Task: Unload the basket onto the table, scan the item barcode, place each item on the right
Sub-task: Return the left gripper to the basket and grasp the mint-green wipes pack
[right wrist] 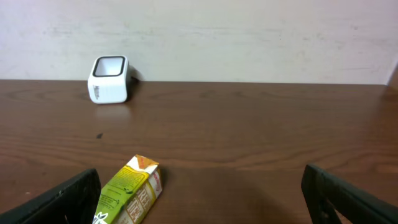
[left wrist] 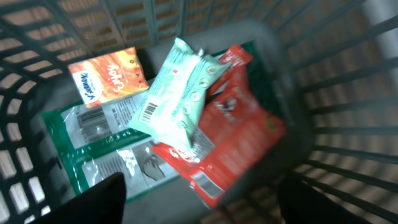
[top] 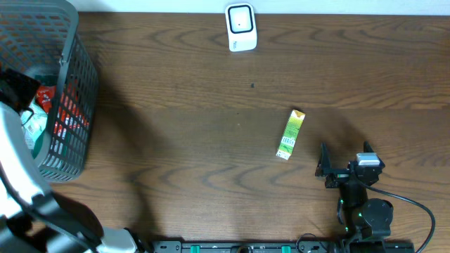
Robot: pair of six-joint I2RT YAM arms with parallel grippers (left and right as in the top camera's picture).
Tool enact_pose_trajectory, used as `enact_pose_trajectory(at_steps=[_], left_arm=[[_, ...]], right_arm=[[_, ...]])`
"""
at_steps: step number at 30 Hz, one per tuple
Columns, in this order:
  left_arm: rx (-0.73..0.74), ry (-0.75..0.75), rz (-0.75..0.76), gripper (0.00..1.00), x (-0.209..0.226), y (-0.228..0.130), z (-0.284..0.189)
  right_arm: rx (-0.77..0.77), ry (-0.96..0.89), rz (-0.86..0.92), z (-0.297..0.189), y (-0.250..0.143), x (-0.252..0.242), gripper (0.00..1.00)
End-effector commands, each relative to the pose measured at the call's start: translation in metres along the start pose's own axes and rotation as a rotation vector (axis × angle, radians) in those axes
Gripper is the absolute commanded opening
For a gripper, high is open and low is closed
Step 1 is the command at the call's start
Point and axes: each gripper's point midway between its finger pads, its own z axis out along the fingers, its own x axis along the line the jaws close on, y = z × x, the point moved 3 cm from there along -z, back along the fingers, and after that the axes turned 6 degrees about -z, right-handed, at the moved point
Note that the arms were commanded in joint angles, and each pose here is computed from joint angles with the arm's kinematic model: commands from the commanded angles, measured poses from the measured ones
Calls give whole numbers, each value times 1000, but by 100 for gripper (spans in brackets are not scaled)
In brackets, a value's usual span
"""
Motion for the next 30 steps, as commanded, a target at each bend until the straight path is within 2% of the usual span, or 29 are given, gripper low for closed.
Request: enact_pose_trajectory(at_steps=[1,7,15,23,28,30], left_arm=[[33,31,91,76,1,-1,29],[65,48,189,66,0,-5,71],[118,86,199,66,6,-18,110],[145,162,204,65,21,-24,127],[168,190,205,60,29,-31,133],[166,200,207,55,31,-31,134]], right_arm=[[-1,-4,3,0,0,-1,99],[-1,-4,3,0,0,-1,99],[-1,-4,3,0,0,-1,99],[-1,-4,3,0,0,-1,99],[-1,-4,3,0,0,-1,99],[-1,-4,3,0,0,-1,99]])
